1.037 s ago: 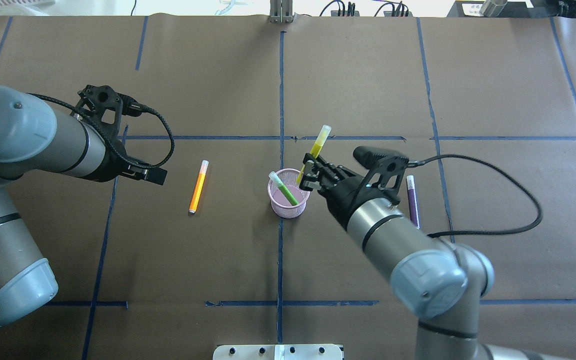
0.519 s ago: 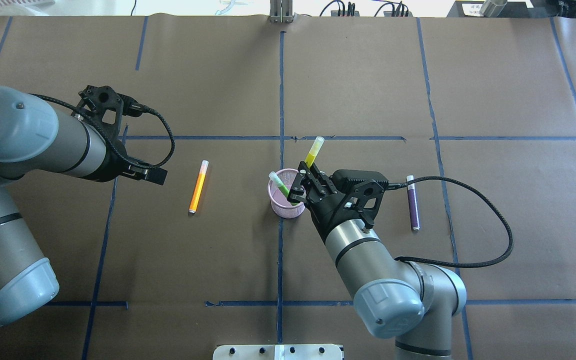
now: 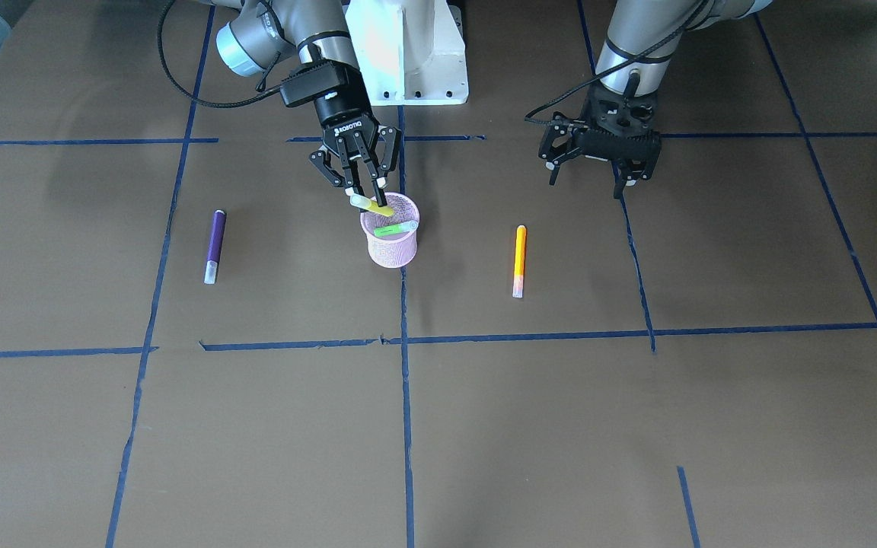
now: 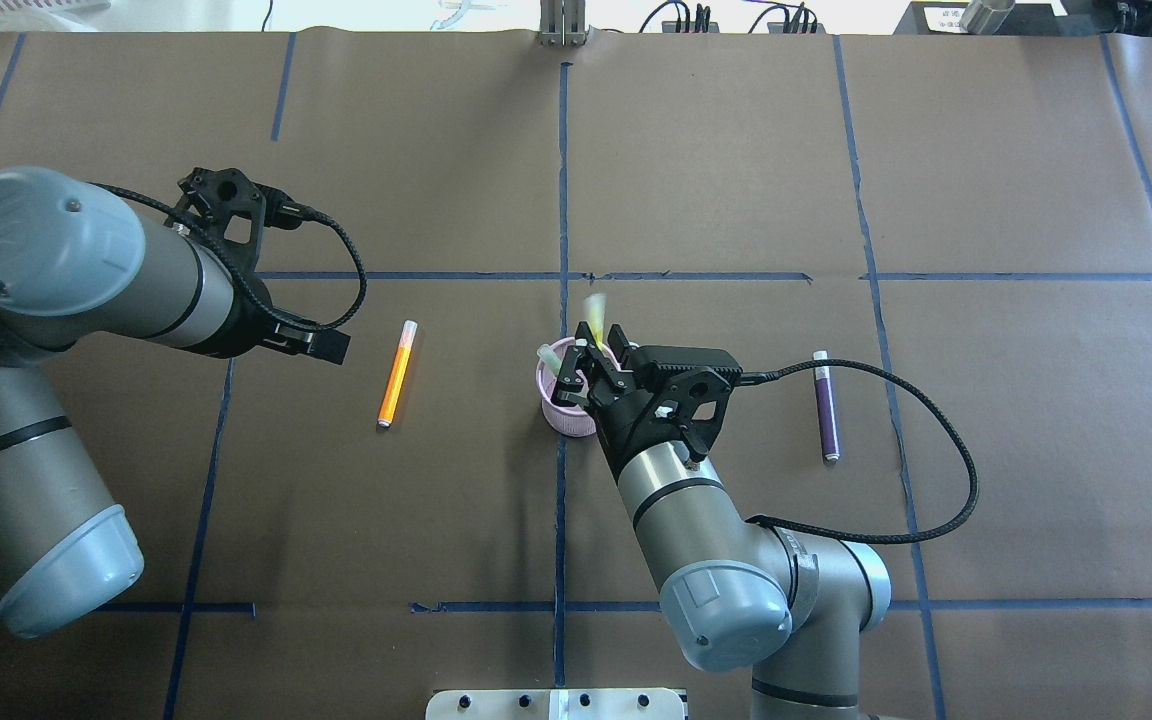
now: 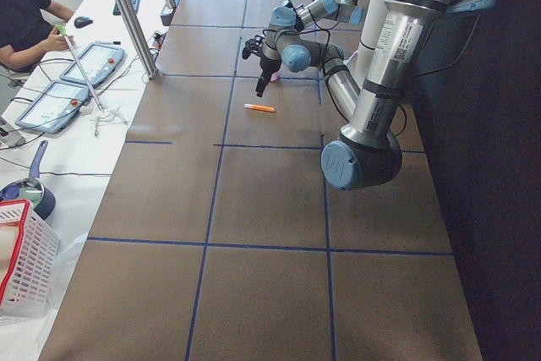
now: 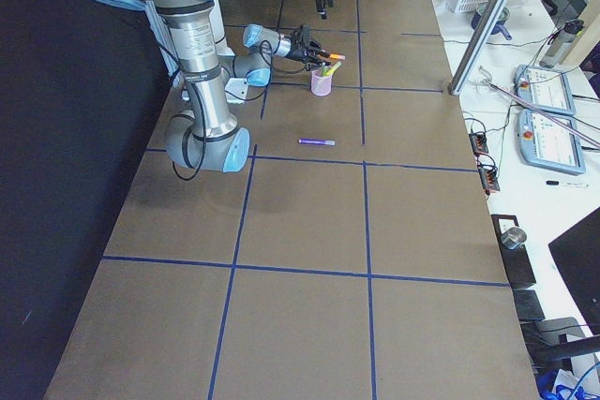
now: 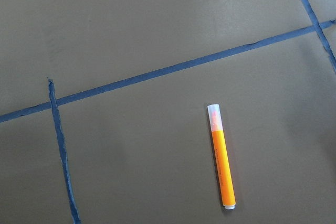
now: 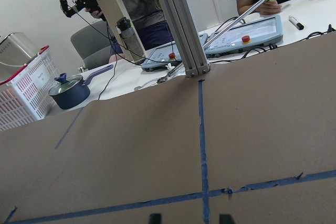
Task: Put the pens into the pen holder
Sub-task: 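Carry the yellow highlighter with the right gripper and drop it into the cup, then grasp the orange highlighter with the left gripper while the right gripper withdraws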
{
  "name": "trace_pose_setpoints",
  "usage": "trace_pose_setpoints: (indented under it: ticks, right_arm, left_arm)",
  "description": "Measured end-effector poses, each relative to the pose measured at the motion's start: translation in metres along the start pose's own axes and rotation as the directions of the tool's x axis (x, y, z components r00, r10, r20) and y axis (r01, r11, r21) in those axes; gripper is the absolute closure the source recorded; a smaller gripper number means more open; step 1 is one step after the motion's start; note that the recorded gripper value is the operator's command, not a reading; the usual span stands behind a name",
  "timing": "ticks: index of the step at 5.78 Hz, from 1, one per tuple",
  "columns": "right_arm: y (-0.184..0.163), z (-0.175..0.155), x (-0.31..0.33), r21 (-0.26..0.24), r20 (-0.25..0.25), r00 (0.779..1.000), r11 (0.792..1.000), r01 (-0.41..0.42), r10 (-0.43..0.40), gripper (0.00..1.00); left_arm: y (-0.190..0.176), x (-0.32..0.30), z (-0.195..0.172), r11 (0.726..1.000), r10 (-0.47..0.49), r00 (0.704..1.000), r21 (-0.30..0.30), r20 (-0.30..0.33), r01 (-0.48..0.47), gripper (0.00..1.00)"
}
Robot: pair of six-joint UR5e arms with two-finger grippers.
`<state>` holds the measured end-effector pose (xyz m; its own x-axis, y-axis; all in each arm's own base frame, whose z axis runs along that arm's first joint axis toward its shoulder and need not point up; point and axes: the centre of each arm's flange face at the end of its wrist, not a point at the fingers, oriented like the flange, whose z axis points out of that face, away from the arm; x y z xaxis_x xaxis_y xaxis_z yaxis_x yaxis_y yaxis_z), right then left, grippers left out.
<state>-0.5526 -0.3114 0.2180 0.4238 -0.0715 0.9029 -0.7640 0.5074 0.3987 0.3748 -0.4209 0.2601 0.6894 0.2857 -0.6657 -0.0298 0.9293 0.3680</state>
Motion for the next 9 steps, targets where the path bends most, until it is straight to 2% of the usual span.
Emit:
trace_pose_setpoints:
  ticks: [2,3,5,7,8,9]
  right_arm:
    - [-0.016,-0.012,-0.007,0.002,0.027,0.999,1.0,-0.031,0.031,0.01]
    - [-0.029,-0.026,-0.003,-0.009,0.046,0.998,0.999,-0.051,0.051,0.01]
    - [-0.04,-0.053,0.04,-0.135,0.063,0.997,0.99,-0.046,0.055,0.01]
    - [-0.045,-0.063,0.079,-0.251,0.049,0.998,0.968,-0.028,0.042,0.01]
    - [-0.055,-0.057,0.108,-0.328,0.024,0.999,0.945,-0.018,0.028,0.01]
    - [-0.078,-0.051,0.138,-0.42,0.001,0.999,0.907,-0.029,0.032,0.01]
  left_arm:
    - [-0.012,0.021,0.028,0.999,0.016,1.0,-0.033,0.01,-0.016,0.0]
    - [-0.018,0.029,0.044,0.997,0.031,1.0,-0.07,0.006,-0.03,0.0]
    - [-0.028,0.039,0.087,0.983,0.071,0.997,-0.169,-0.002,-0.071,0.01]
    - [-0.039,0.043,0.113,0.973,0.097,0.995,-0.21,0.008,-0.094,0.06]
    - [-0.047,0.044,0.127,0.966,0.098,0.995,-0.242,0.001,-0.094,0.07]
    - [-0.056,0.04,0.134,0.958,0.073,0.997,-0.277,-0.018,-0.075,0.1]
